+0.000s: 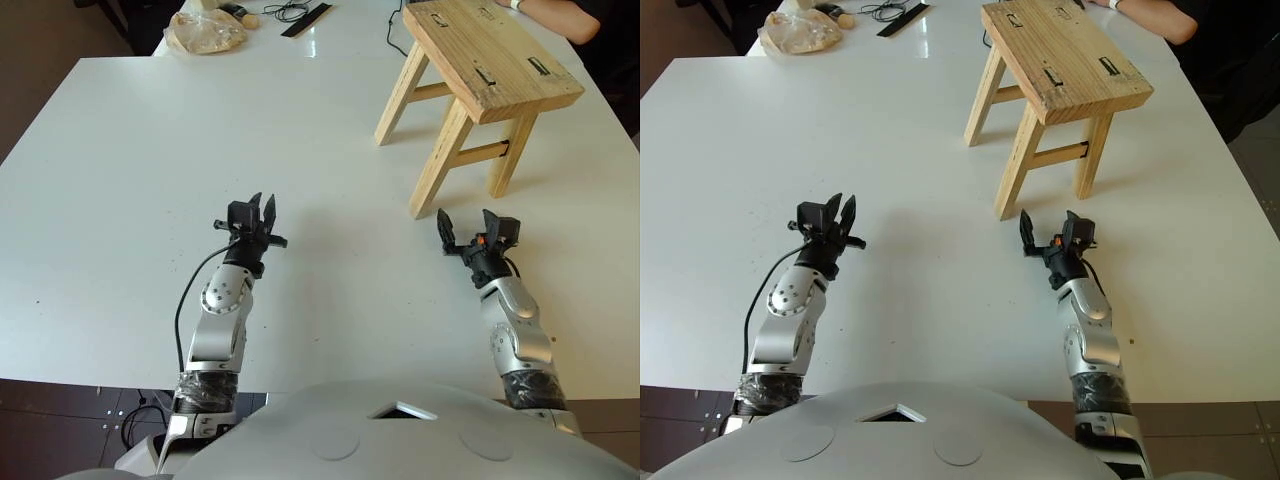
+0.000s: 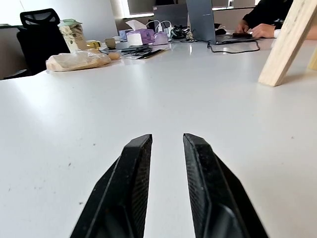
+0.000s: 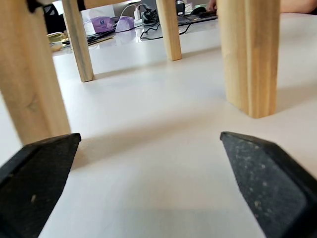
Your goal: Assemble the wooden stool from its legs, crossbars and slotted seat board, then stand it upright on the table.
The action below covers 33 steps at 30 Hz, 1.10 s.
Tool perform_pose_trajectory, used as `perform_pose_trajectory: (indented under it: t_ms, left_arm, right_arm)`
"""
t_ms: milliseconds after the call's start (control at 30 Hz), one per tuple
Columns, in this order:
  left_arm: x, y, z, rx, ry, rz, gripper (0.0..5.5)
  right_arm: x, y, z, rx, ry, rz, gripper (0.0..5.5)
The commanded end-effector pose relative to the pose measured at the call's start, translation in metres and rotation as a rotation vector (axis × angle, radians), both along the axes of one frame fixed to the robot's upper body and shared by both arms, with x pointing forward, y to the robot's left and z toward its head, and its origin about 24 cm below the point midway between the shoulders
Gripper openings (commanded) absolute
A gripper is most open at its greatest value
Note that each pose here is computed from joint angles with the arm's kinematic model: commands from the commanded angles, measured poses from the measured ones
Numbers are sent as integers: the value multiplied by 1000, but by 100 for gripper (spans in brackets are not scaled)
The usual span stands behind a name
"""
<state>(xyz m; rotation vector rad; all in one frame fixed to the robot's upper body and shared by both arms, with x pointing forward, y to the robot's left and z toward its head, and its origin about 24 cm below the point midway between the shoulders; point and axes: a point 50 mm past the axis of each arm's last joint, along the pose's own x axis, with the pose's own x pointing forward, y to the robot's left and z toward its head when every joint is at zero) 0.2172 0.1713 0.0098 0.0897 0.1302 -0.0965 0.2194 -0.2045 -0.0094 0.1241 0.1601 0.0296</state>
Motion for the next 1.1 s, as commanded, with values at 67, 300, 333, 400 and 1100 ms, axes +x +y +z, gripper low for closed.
perform_pose_trajectory:
  t_ms: [67,300,333,400,1100]
  left_arm:
    - [-1,5,-30,45,66,38,117]
    - [-10,-1,-65,47,151,44,117]
    - [-11,1,-69,32,168,54,117]
    - [-10,2,-73,16,181,64,117]
    - [9,1,-58,-36,113,73,142]
  right_arm:
    - [8,2,-10,-146,3,8,518]
    - [9,15,-37,-265,76,70,518]
    - [10,15,-39,-266,81,68,518]
    - [11,14,-42,-263,87,57,518]
    - [28,4,-41,-251,88,33,523]
